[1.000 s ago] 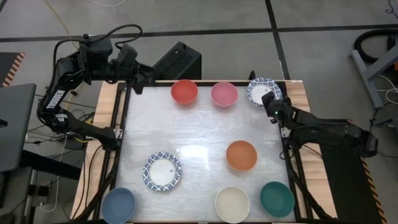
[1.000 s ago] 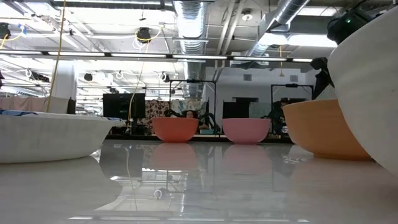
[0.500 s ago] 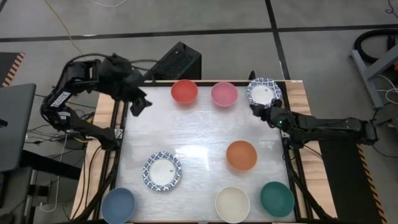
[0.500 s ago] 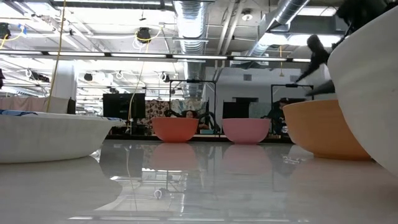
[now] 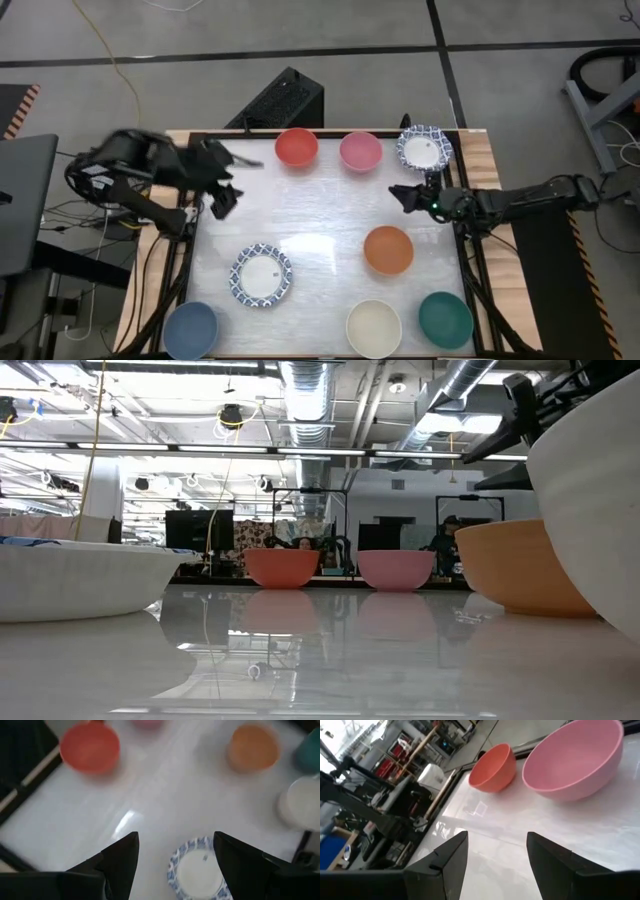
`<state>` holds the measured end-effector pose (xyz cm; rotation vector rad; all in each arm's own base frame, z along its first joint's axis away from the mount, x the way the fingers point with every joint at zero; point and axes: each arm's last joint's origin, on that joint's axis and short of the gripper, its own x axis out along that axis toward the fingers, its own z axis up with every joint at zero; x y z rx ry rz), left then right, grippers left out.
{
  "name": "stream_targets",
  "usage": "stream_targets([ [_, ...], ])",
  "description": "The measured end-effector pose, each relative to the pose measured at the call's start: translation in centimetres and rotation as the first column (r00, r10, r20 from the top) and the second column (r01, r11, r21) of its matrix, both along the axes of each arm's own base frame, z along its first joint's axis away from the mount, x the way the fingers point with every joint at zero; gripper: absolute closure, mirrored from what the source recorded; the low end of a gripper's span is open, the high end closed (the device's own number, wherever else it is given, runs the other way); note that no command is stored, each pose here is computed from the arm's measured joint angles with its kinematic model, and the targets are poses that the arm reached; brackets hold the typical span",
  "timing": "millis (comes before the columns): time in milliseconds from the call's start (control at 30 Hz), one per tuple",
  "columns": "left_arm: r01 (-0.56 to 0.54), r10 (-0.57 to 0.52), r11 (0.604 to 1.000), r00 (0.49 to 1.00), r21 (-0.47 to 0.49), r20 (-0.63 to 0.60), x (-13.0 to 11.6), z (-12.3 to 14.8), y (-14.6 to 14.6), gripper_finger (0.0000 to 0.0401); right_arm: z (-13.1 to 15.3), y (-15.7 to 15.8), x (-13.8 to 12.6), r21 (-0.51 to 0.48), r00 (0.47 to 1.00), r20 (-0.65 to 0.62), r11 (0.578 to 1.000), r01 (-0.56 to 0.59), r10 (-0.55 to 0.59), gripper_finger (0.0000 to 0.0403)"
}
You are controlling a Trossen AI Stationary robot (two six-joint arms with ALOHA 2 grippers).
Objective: Nest bowls inside each other
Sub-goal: Stack the blue patterned bowl on top of the blue patterned bowl
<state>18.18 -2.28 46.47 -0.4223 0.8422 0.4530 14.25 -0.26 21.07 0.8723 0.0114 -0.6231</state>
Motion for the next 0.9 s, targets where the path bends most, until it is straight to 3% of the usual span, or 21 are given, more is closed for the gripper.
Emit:
stream_targets([
  [233,-0.022,0.018,1.000,0.983,-0.020,-0.182,2.6,-6.8,-2.0,0.0156,-0.6,0.2,0.7,0.042,1.000,-0.013,0.999,0.007,-0.007,0.0180],
  [367,-0.042,0.018,0.995,0.970,-0.092,-0.242,3.5,-10.0,-2.4,0.0156,-0.5,0.3,1.1,0.048,1.000,0.014,0.999,0.006,-0.007,0.0180],
  [533,-0.061,0.009,0.980,0.964,-0.188,-0.267,4.0,-13.5,-2.8,0.0156,-0.3,0.3,1.6,0.040,0.999,0.041,0.999,0.001,-0.002,0.0180],
  [900,-0.054,-0.038,0.956,0.951,-0.289,-0.305,3.3,-21.7,-2.6,0.0156,-0.6,0.4,1.8,0.046,0.999,0.025,0.999,-0.022,0.021,0.0180],
])
